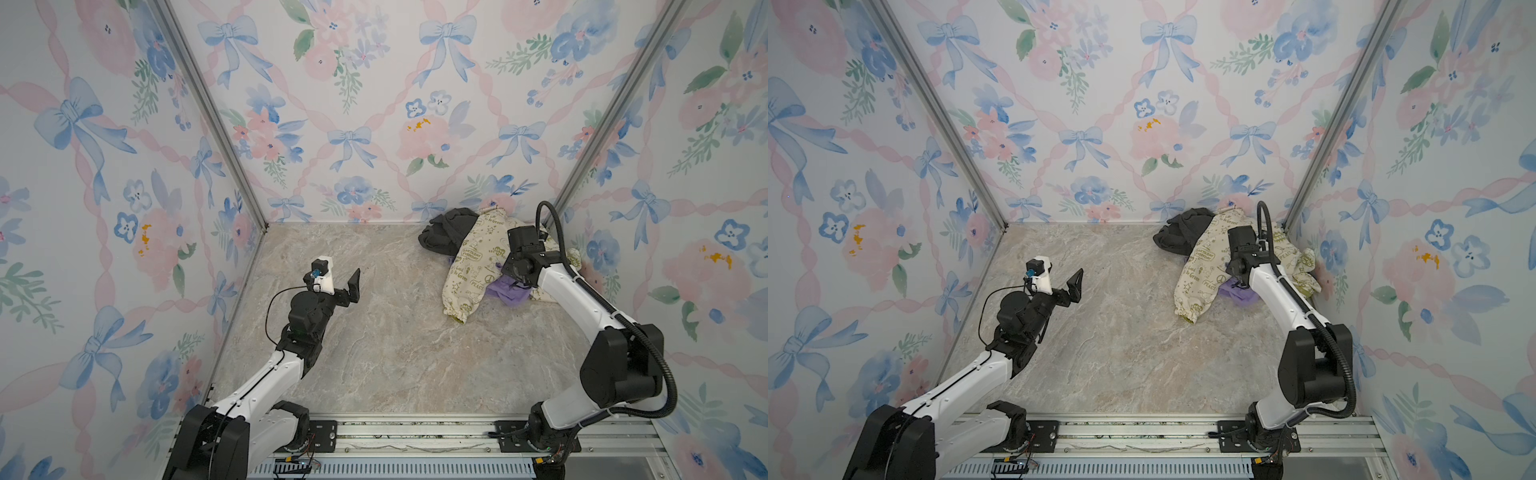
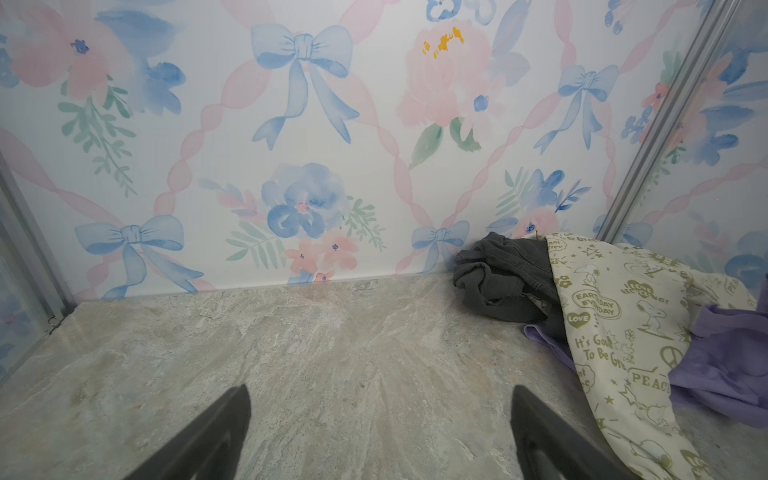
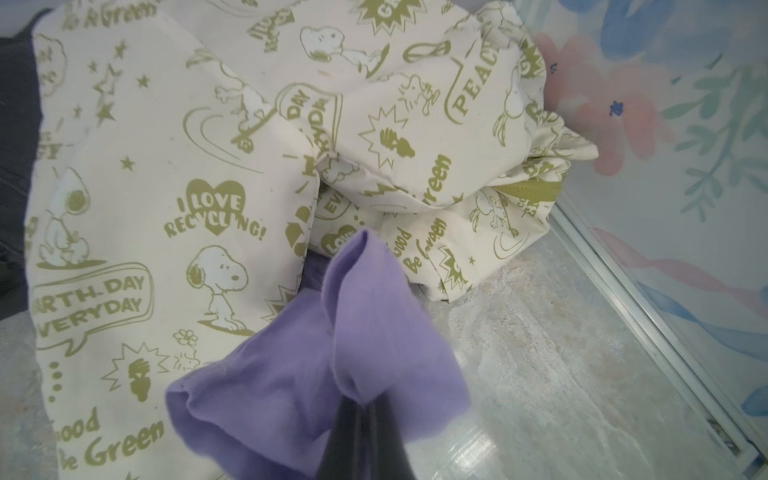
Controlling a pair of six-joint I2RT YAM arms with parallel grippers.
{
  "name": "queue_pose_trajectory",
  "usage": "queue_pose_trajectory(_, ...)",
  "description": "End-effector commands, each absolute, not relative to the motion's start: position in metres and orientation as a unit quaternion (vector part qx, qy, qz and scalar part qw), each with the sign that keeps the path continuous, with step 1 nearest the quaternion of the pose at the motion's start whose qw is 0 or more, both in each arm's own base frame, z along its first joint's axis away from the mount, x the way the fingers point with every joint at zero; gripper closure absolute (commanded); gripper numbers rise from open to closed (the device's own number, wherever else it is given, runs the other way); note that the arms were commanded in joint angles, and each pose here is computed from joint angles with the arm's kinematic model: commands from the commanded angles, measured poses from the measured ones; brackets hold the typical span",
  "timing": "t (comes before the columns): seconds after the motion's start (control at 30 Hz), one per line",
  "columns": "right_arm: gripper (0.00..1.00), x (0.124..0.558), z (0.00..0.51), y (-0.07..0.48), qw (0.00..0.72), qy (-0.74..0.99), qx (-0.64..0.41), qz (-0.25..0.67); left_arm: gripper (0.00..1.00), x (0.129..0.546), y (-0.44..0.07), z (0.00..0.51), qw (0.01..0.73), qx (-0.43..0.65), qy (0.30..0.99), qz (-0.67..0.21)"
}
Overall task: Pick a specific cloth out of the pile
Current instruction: 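Lower the right gripper and pinch the lavender T-shirt under the cream cloth, then lift the lavender T-shirt upward out of the pile with the right gripper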
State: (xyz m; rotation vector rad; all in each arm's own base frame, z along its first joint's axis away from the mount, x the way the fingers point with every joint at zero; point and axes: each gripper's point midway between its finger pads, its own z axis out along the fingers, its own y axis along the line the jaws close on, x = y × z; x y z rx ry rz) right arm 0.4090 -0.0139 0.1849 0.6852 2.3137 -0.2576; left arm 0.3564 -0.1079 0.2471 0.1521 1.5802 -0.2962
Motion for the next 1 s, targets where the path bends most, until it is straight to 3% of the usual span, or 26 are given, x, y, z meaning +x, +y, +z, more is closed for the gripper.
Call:
queue_pose_trajectory(0.0,1.0,0.42,0.236,-0.012,0.418,0.866,0.258,-0.093,0.02,0.361,-0.123,0.263,0.695,0.088,0.695,-0.16)
queue_pose_trajectory(0.43,1.0,0.424,0.338,-0.012,0.549,0.799,0.237,-0.061,0.02,0.376,-0.162,0.285,0.697,0.141,0.677,-0.19)
queue_pose_trajectory(0.97,1.0,0.429,0.436,-0.004,0.652,0.729,0.208,-0.031,0.02,0.378,-0.178,0.323,0.718,0.166,0.643,-0.206)
